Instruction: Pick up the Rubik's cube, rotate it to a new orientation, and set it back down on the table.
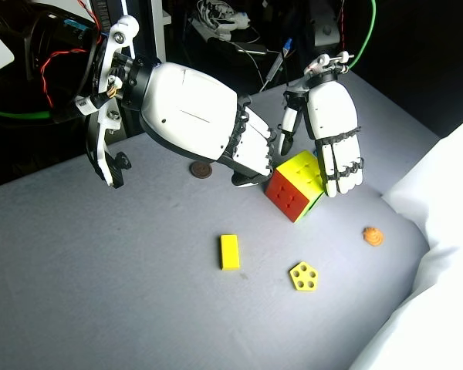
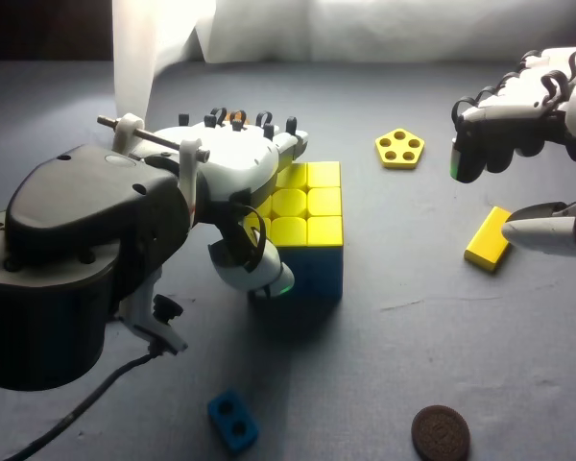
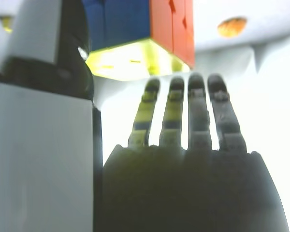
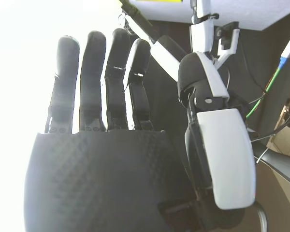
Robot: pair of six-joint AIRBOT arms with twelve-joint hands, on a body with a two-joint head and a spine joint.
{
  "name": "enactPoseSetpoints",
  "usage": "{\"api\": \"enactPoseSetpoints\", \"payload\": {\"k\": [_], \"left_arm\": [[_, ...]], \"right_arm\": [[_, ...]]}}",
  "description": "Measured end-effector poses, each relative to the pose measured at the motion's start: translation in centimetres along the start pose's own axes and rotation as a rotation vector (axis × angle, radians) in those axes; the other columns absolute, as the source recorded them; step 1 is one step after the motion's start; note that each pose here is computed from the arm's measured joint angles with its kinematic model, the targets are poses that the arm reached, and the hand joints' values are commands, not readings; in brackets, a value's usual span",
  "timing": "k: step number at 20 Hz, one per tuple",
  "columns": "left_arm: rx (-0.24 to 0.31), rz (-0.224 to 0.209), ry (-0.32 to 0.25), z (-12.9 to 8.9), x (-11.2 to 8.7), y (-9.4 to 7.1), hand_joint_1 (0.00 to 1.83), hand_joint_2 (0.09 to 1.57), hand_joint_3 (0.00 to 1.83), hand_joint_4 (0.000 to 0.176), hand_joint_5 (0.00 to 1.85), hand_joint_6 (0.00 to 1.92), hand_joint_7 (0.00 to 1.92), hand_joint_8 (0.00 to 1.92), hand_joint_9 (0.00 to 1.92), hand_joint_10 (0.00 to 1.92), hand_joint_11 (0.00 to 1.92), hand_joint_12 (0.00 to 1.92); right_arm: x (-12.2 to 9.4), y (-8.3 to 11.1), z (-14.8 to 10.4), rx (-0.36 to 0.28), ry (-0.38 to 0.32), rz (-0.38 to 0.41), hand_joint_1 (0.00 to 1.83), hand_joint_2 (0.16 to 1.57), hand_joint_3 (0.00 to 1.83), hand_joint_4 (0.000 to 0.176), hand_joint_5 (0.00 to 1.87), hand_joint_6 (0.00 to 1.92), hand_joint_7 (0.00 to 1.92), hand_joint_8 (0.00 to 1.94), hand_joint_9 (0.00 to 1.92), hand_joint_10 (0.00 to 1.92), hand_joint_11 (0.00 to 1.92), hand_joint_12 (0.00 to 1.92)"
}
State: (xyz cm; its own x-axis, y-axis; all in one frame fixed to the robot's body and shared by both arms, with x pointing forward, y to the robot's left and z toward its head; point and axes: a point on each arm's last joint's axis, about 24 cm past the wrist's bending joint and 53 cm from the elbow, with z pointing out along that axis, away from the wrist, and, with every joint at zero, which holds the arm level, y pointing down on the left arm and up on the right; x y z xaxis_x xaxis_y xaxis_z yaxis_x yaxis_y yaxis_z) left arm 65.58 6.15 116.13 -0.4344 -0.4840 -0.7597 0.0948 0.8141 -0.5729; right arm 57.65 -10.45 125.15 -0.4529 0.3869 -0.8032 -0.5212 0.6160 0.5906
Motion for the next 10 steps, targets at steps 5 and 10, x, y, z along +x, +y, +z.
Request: {"api": "enactPoseSetpoints", "payload": {"k": [5,10], "left_arm": [[-0.004,0.003,0.010,0.8,0.5,-0.2,0.91,0.99,0.00,0.047,0.00,0.00,0.00,0.00,0.00,0.00,0.00,0.00],[-0.044,0.007,0.011,1.3,0.2,1.2,0.90,0.99,0.00,0.051,0.00,0.00,0.00,0.00,0.00,0.00,0.00,0.00]], "right_arm": [[0.0,0.0,0.0,-0.001,0.000,0.000,0.52,1.34,0.01,0.000,0.18,1.15,0.32,1.20,0.26,1.60,0.13,1.92],[0.0,0.0,0.0,-0.002,0.000,-0.001,0.51,1.34,0.00,0.000,0.18,1.16,0.32,1.18,0.26,1.61,0.15,1.92]]}}
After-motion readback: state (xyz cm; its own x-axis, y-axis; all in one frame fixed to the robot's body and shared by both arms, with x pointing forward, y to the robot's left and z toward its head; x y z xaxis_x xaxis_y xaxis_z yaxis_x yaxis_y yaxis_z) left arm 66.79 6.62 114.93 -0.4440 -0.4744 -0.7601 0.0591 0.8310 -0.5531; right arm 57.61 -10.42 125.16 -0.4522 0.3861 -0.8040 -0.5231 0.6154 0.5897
